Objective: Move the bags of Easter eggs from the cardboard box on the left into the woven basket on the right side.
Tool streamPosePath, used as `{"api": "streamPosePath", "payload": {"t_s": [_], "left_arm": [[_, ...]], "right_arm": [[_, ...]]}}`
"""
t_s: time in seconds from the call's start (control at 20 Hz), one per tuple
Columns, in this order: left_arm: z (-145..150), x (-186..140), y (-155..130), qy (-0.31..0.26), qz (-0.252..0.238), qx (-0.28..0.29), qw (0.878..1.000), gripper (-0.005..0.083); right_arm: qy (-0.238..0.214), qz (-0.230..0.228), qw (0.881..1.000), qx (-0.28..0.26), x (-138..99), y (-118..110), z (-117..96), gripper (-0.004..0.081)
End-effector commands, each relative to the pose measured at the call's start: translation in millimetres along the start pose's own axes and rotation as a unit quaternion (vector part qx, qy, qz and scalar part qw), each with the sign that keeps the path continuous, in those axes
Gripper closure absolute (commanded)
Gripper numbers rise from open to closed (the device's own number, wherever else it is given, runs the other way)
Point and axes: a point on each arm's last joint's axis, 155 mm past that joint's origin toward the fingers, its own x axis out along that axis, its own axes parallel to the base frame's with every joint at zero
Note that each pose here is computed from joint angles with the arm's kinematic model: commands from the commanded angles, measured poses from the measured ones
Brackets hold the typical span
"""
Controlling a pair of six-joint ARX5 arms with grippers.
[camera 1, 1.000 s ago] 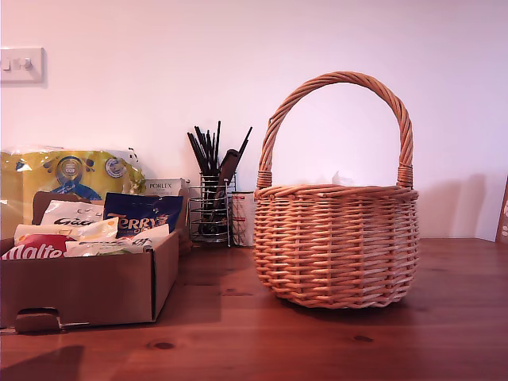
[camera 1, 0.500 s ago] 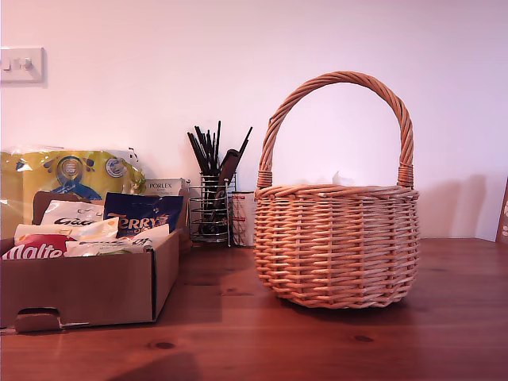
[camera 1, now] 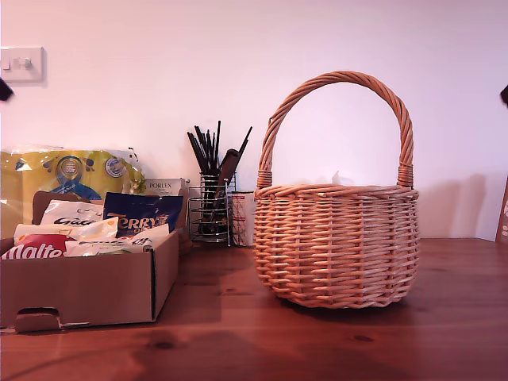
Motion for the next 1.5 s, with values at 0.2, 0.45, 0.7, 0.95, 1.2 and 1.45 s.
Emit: {"api": "streamPosePath", "payload": {"t_s": [0.2, 0.45, 0.7, 0.95, 1.2, 1.45], "left_arm": [[-30, 49, 2, 0.052, -0.033, 0.106, 0.992, 0.0074], [-26, 78, 20, 0.043, -0.008, 0.154, 0.987, 0.0074], [-47, 108, 16, 0.065, -0.037, 0.171, 0.982, 0.0075], [-52, 138, 21, 0.075, -0.061, 0.164, 0.982, 0.008], [-63, 161, 20, 0.109, -0.096, 0.146, 0.979, 0.008], [-83, 169, 8, 0.148, -0.136, 0.128, 0.971, 0.008]], "right_arm": [[-0.006, 0.01, 1.0, -0.021, 0, 6, 5, 0.0782], [-0.009, 0.008, 1.0, -0.023, 0, 5, 7, 0.0783], [-0.009, 0.007, 1.0, -0.027, 1, 5, 7, 0.0782], [0.002, 0.006, 1.0, -0.02, 5, 2, 4, 0.0782], [0.004, 0.005, 1.0, -0.019, 6, 1, 3, 0.0783], [0.004, 0.005, 1.0, -0.019, 6, 1, 3, 0.0782]]}}
